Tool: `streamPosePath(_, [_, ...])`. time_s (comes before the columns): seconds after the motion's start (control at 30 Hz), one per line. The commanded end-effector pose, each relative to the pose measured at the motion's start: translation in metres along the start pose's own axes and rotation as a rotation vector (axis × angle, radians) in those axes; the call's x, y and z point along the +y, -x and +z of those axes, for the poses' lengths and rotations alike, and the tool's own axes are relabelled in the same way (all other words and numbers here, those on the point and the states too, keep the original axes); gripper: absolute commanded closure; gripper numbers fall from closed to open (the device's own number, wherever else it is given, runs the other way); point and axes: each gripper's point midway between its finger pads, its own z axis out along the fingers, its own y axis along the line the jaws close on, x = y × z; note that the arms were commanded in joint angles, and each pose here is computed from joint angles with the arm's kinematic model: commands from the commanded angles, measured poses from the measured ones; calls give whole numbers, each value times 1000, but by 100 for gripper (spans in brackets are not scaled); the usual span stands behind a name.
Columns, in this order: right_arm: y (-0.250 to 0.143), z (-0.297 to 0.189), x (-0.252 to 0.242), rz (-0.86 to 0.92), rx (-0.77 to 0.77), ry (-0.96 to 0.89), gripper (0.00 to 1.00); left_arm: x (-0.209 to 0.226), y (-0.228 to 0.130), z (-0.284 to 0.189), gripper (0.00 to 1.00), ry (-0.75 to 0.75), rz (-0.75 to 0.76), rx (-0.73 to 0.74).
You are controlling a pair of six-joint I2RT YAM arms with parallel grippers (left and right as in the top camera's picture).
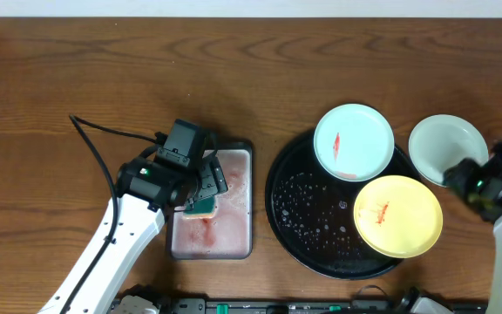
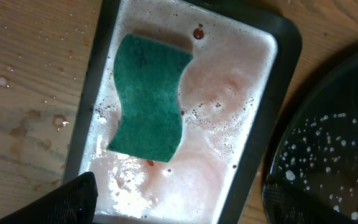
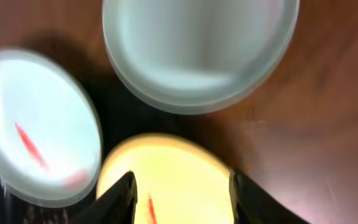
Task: Clean dirty plates on tray and stack at the side
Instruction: 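Move the right gripper to the yellow plate and push it left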
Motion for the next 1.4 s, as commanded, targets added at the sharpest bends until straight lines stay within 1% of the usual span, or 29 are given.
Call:
streamPosePath(0.0, [-21,-15,-10,-71,29,-104,53,3,0,1,14,11,6,2])
streamPosePath(0.1, [-40,-22,-26,-91,90,-204,52,2,0,1,14,11,6,2])
streamPosePath(0.23, [-46,-24,-44,-121,122,-303,50,2,0,1,14,11,6,2])
streamPosePath(0.33, [-51,-19,-47,-128,142,-310,45,2,0,1,14,11,6,2])
streamPosePath(0.43, [-50,-8,-50,-141,131,-312,39,2,0,1,14,11,6,2])
streamPosePath(0.5, [-51,2,-46,-138,128,-276,40,3,0,1,14,11,6,2])
streamPosePath(0.57, [-58,12,-42,-129,153,-235,43,2,0,1,15,11,6,2])
streamPosePath(0.67, [-68,25,-51,-125,183,-263,47,2,0,1,14,11,6,2])
streamPosePath(0.73, [-73,33,-56,-124,198,-272,56,3,0,1,14,11,6,2])
streamPosePath(0.83, [-77,40,-58,-122,208,-273,92,2,0,1,14,11,6,2])
streamPosePath(0.87, [-78,40,-58,-117,209,-274,99,2,0,1,14,11,6,2])
streamPosePath(1.1, [-91,39,-39,-90,259,-155,99,2,0,1,14,11,6,2])
streamPosePath(1.37, [-94,30,-3,-174,252,55,99,3,0,1,14,11,6,2])
